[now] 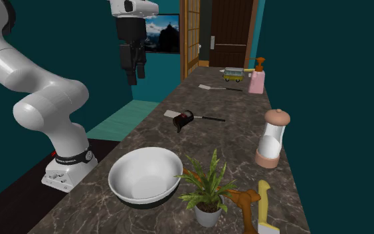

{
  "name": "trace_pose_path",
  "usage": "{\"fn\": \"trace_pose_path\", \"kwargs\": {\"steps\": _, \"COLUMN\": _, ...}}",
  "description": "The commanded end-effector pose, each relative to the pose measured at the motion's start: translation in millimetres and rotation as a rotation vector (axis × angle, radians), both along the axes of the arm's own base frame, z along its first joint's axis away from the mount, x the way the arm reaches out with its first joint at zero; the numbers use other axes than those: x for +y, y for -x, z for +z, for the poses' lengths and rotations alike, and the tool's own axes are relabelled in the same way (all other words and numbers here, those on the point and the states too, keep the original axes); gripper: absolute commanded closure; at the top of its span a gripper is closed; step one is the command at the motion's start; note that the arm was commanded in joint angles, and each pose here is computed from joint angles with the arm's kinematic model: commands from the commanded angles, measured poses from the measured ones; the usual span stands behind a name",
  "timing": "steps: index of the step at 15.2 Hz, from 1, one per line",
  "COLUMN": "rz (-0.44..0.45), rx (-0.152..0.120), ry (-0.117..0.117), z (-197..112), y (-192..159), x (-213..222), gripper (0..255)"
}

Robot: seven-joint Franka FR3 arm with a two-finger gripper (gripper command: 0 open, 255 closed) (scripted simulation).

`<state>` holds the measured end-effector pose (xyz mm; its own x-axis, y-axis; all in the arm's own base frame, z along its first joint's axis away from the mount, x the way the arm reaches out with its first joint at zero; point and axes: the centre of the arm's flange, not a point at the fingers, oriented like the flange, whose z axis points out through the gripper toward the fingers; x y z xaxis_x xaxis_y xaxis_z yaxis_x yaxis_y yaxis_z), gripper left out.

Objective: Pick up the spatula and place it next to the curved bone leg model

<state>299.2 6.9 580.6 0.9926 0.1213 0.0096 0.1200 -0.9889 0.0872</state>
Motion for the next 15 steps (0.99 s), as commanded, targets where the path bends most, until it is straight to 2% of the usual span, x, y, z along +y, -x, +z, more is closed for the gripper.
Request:
{"fn": "trace_pose_path", "kwargs": {"steps": 1, "rz": 0.0, "rx": 0.0, "ry": 0.0, "z": 0.0, "y": 0.0, "x": 0.0, "gripper": 0}}
{"fn": "trace_pose_path", "kwargs": {"steps": 15, "rz": -0.09, "rx": -0.066, "ry": -0.022, "z": -102.3, "y": -62.8, "x": 133.3, "gripper": 0}}
